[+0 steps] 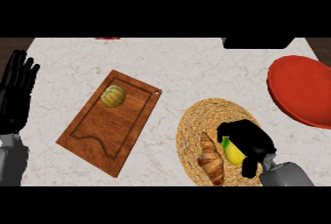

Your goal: Pick the lemon from the placemat and place it in the bowl

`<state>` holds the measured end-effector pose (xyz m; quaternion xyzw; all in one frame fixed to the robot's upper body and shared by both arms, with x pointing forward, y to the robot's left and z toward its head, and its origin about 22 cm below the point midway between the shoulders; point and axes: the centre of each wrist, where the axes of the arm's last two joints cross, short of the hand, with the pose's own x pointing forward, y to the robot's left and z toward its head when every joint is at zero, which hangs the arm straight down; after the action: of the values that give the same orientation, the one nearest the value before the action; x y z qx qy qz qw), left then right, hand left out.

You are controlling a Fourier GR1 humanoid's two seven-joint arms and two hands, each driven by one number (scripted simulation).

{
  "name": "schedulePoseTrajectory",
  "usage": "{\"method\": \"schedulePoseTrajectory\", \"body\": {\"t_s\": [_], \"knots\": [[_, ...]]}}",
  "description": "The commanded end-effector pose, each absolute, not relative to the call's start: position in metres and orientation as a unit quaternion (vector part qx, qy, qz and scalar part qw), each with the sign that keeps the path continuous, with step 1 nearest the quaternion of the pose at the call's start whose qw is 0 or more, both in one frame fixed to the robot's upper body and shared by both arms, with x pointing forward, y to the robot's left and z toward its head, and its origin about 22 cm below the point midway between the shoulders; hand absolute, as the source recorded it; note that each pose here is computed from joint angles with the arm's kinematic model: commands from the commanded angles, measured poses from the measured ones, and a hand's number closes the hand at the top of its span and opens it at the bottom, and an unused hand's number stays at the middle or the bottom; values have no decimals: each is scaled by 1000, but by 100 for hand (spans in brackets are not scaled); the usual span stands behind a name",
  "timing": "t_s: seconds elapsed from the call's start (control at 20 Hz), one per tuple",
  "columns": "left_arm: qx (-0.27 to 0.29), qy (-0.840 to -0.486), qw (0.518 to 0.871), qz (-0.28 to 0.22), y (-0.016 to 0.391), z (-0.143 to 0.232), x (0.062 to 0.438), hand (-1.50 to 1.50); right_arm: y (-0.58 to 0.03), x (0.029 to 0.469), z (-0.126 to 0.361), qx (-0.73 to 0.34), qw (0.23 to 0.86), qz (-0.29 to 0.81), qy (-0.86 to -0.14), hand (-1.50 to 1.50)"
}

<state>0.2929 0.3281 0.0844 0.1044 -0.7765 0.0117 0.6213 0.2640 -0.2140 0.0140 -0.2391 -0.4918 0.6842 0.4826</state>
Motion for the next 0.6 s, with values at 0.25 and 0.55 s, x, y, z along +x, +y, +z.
{"method": "schedulePoseTrajectory", "body": {"t_s": [0.25,0.55], "knots": [[106,-774,624,7,336,57,286,0,-208,273,14,-252,446,678,-528,150],[135,-770,622,37,349,79,281,0,-415,246,53,-383,561,584,-444,150]]}}
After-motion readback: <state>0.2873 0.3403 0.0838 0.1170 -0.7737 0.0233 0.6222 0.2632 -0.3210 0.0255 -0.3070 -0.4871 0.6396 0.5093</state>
